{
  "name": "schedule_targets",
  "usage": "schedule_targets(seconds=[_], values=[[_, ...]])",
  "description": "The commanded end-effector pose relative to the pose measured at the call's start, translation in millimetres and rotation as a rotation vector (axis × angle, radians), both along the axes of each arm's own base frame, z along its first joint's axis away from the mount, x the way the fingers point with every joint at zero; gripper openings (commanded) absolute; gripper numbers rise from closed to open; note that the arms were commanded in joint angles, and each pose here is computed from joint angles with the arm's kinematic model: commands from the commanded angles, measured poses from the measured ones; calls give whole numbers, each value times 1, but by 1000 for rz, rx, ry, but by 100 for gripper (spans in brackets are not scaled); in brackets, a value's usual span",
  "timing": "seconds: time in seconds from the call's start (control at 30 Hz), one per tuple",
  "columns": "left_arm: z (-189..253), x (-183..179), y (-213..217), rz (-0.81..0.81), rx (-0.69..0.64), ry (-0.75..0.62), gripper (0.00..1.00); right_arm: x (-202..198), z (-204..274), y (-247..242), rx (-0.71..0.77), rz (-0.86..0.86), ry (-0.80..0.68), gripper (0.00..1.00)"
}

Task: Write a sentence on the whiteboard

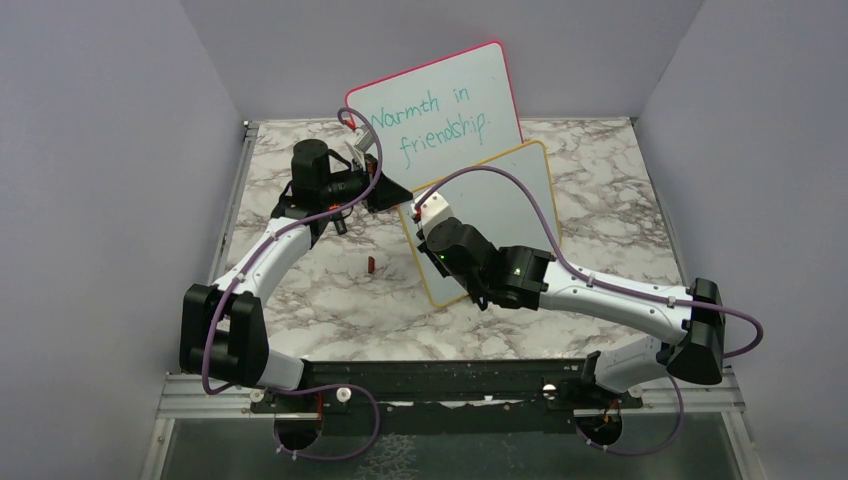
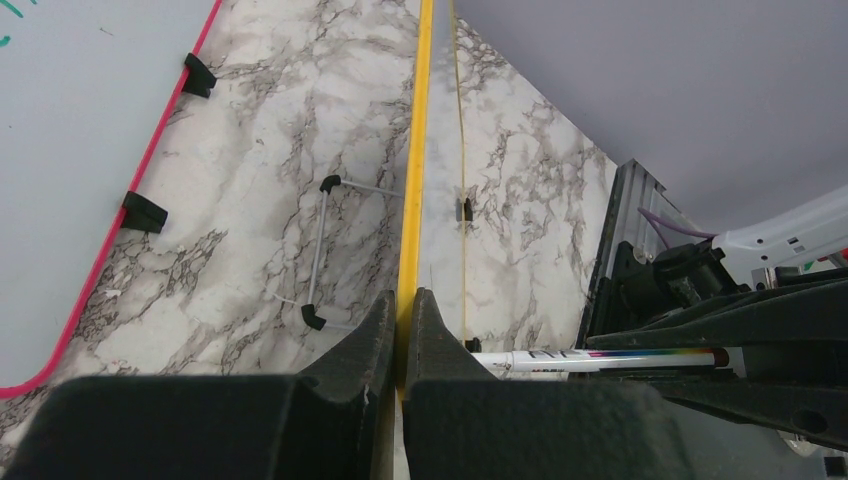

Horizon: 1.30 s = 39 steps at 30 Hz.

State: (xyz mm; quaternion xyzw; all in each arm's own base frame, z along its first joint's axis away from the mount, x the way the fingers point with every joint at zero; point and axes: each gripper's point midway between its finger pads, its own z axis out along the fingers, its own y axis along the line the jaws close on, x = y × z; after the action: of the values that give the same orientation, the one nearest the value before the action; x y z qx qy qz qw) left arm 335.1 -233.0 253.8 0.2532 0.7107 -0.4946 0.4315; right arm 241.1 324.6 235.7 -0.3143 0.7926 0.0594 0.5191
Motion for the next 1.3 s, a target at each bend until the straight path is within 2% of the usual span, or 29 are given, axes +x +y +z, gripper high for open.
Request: schedule_targets(seconds=[0.0,0.33,1.27], values=[[-12,-5,-3,-23,11,38,0,0,-4,8,6,19,24,1],[-12,-6,-3,-27,11,38,0,0,-1,7,30,13,16,1],[-15,-5,-3,-30,14,44,0,3,-23,-38,-98,-131,0,1]])
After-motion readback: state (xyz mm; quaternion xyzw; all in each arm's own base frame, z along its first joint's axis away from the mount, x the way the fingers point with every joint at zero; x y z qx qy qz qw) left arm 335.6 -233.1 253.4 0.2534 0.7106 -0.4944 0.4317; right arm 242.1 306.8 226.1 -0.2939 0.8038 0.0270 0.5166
